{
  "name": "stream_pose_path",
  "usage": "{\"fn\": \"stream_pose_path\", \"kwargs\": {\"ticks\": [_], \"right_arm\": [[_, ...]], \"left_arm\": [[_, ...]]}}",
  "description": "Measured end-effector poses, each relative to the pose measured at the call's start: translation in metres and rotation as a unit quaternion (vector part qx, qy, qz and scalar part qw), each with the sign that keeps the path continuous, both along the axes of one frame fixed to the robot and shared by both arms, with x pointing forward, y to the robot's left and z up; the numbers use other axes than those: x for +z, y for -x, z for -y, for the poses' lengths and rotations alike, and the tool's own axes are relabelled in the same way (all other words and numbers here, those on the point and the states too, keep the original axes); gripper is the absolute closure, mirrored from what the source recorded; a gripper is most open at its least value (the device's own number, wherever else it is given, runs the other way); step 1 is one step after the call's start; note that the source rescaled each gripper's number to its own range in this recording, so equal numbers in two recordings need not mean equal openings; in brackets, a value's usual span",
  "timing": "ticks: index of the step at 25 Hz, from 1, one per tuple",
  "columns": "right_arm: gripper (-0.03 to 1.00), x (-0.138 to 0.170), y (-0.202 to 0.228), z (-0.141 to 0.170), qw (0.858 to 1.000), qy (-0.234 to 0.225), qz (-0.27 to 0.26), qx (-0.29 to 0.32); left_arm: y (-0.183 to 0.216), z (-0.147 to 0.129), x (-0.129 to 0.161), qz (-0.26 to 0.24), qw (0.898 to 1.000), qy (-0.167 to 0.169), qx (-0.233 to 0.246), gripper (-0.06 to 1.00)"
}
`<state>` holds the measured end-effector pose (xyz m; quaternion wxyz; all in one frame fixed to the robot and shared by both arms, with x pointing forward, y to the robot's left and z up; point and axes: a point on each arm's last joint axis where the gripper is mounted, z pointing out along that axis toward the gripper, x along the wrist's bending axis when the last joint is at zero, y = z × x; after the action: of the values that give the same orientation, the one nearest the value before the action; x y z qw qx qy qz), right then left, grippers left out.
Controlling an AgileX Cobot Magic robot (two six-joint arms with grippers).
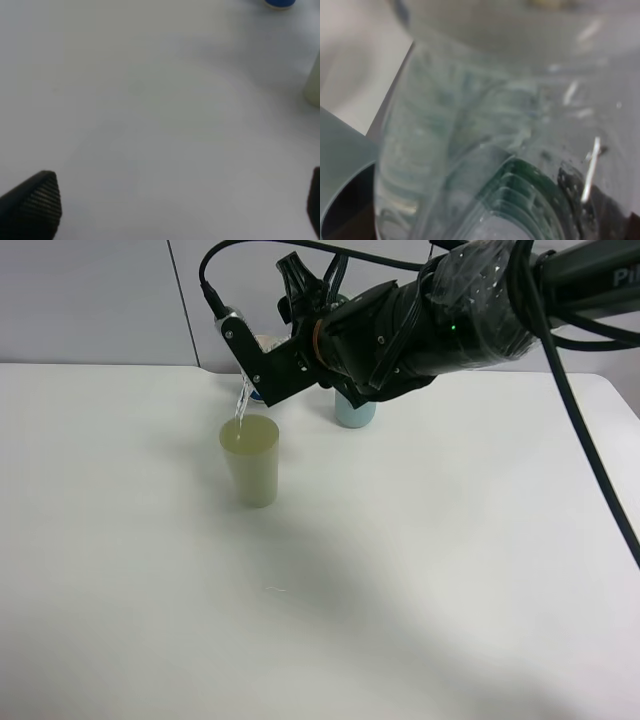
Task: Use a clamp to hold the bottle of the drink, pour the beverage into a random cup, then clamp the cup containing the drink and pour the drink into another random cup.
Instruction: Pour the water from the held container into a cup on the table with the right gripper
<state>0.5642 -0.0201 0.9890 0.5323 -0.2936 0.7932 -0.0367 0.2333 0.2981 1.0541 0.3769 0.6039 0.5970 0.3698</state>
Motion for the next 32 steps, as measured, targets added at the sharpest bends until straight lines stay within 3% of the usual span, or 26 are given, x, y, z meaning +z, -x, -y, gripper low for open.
{"fn": "stream_pose_path", "kwargs": {"ticks": [10,26,32], "right_arm": [[0.95,0.0026,-0.0027,0.0057,0.999,0.011,0.019,-0.030],[0.95,0.0026,-0.0027,0.0057,0.999,0.011,0.019,-0.030],[0.95,0.0026,-0.0027,0.0057,0.999,0.040,0.027,-0.017]], "left_arm": [[0.0000,0.0000,0.0000,0.000,1.000,0.000,0.000,-0.06],[0.0000,0.0000,0.0000,0.000,1.000,0.000,0.000,-0.06],[0.0000,0.0000,0.0000,0.000,1.000,0.000,0.000,-0.06]]}}
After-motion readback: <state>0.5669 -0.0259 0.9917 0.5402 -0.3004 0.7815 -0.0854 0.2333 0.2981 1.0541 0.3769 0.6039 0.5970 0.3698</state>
